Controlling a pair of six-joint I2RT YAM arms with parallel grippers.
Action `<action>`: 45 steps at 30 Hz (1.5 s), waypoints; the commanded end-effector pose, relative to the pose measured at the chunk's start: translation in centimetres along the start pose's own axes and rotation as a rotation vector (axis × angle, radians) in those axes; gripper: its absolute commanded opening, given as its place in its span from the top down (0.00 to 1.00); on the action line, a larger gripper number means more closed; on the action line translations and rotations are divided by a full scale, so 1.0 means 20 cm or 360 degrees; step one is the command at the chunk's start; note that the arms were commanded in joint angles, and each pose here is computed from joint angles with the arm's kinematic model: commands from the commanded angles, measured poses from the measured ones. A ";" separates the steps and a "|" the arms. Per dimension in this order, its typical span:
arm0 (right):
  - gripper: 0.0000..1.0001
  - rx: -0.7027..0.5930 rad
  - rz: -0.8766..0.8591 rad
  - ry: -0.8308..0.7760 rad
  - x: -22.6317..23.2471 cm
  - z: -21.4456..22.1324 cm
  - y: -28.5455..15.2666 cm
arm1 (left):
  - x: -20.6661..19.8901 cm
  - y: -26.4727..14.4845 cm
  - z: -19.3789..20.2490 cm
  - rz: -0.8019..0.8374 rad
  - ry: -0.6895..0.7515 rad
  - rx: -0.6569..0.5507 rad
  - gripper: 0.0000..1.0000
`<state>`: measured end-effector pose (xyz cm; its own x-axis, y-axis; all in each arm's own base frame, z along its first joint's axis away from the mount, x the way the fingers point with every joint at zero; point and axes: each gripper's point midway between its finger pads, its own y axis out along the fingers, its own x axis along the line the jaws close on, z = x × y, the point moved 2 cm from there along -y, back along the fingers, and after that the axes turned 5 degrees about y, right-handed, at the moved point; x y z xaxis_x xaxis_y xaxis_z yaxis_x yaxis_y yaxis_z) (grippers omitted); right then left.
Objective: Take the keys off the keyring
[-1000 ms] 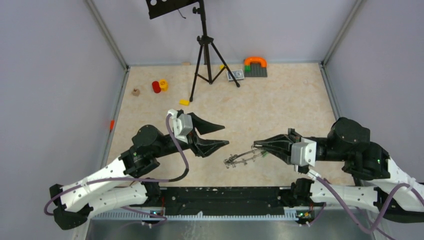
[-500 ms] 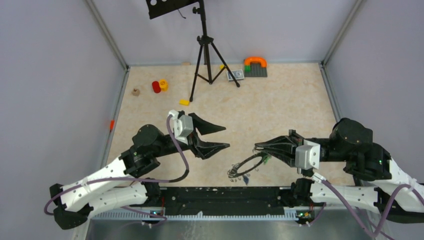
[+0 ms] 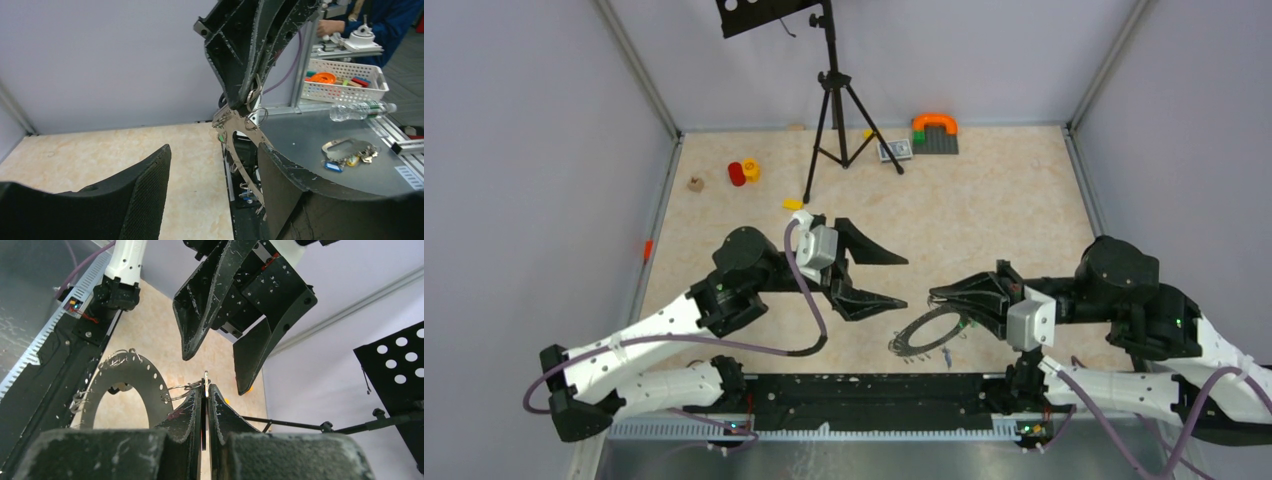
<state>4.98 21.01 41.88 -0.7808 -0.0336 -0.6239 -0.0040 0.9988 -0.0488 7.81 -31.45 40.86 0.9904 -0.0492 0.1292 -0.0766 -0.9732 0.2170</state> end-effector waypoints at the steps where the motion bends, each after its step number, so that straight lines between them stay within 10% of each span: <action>1: 1.00 -0.0064 -0.0030 -0.0154 -0.01 -0.05 0.01 | -0.07 0.04 -0.13 0.0199 0.0064 -0.0126 0.34; 34: 1.00 -0.0041 0.0040 -0.0361 -0.07 -0.04 0.00 | -0.12 0.15 -0.01 0.0441 -0.0194 -0.0129 0.44; 45: 1.00 -0.0046 0.0088 -0.0370 -0.08 -0.04 -0.01 | -0.13 0.16 -0.01 0.0498 -0.0224 -0.0138 0.67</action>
<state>5.90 21.11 41.06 -0.6565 -0.0583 -0.7521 0.0158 0.9957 -0.0910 5.55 -34.70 39.99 0.9387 -0.3436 0.0283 -0.3402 -0.9098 0.2378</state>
